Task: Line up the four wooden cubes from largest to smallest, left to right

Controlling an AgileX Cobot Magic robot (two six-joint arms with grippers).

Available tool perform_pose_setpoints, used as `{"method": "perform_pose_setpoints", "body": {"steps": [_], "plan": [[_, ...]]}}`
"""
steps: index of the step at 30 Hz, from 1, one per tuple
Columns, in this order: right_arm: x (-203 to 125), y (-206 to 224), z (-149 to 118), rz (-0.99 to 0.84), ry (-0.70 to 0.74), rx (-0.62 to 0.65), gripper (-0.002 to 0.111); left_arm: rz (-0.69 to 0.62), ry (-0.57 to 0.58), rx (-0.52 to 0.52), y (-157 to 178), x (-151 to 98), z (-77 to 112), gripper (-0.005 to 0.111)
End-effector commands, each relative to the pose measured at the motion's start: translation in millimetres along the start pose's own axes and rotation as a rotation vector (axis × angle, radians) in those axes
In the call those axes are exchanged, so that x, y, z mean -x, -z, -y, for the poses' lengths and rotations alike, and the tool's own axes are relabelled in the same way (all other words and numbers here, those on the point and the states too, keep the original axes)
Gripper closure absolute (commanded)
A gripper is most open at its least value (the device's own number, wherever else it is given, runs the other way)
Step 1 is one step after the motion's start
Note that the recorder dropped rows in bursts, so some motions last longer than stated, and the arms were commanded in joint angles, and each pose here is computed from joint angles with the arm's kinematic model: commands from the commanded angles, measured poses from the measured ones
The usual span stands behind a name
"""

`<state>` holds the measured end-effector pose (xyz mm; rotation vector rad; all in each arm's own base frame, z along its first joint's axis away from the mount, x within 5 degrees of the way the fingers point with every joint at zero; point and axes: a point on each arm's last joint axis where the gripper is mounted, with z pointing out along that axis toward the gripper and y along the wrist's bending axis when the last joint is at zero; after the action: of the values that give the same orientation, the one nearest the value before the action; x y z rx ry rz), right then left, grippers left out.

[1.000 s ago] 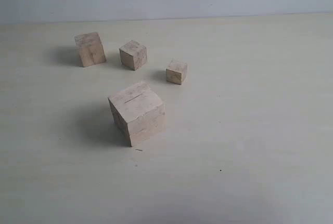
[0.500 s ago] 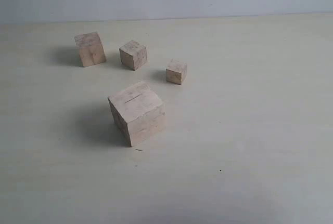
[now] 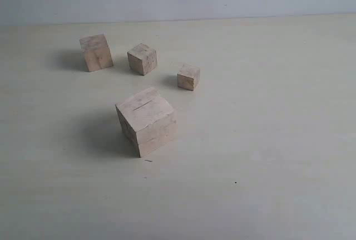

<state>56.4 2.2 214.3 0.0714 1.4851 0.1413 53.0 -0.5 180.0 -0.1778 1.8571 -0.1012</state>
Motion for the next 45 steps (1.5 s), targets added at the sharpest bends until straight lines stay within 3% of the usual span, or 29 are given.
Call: {"method": "perform_pose_setpoints", "body": {"steps": [1, 4, 7, 10, 14, 22, 25, 28, 29, 30, 31, 33, 36, 40, 45], "plan": [[6.9, 0.8, 1.1, 0.089, -0.005, -0.012, 0.108, 0.017, -0.004, -0.004, 0.0, 0.4, 0.1, 0.107], [17.4, 2.3, 2.2, 0.207, -0.037, -0.021, 0.108, 0.017, -0.004, -0.004, 0.0, 0.4, 0.1, 0.107], [25.2, 3.8, 2.6, 0.266, -0.229, -0.003, 0.108, 0.017, -0.004, -0.004, 0.0, 0.4, 0.1, 0.107], [42.2, 6.1, -1.4, 0.263, -0.237, 0.016, 0.108, 0.017, -0.004, -0.004, 0.0, 0.4, 0.1, 0.107], [74.1, 12.5, -8.4, 0.265, -0.178, 0.038, 0.108, 0.017, -0.004, -0.004, 0.0, 0.4, 0.1, 0.107], [147.8, -4.4, -25.0, 0.088, -0.009, 0.064, 0.108, 0.017, -0.004, -0.004, 0.0, 0.4, 0.1, 0.107], [175.7, -34.9, -39.7, -0.087, 0.135, 0.179, 0.108, 0.017, -0.004, -0.004, 0.0, 0.4, 0.1, 0.107], [177.5, -68.3, -65.1, -0.253, 0.172, 0.395, 0.108, 0.017, -0.004, -0.004, 0.0, 0.4, 0.1, 0.107], [169.6, -83.0, -87.4, -0.371, 0.167, 0.583, 0.108, 0.017, -0.004, -0.004, 0.0, 0.4, 0.1, 0.107], [165.3, -87.1, -97.8, -0.413, 0.178, 0.675, 0.108, 0.017, -0.004, -0.004, 0.0, 0.4, 0.1, 0.107], [152.6, -94.4, -123.1, -0.513, 0.172, 0.890, 0.108, 0.017, -0.004, -0.004, 0.0, 0.4, 0.1, 0.107], [134.7, -102.4, -148.9, -0.630, 0.120, 1.073, 0.108, 0.017, -0.004, -0.004, 0.0, 0.4, 0.1, 0.107], [116.7, -117.1, -164.4, -0.732, 0.012, 1.110, 0.108, 0.017, -0.004, -0.004, 0.0, 0.4, 0.1, 0.107], [113.4, -136.0, -171.5, -0.714, -0.167, 1.030, 0.108, 0.017, -0.004, -0.004, 0.0, 0.4, 0.1, 0.107], [95.9, -146.8, -180.1, -0.780, -0.198, 1.060, 0.108, 0.017, -0.004, -0.004, 0.0, 0.4, 0.1, 0.107]]}}
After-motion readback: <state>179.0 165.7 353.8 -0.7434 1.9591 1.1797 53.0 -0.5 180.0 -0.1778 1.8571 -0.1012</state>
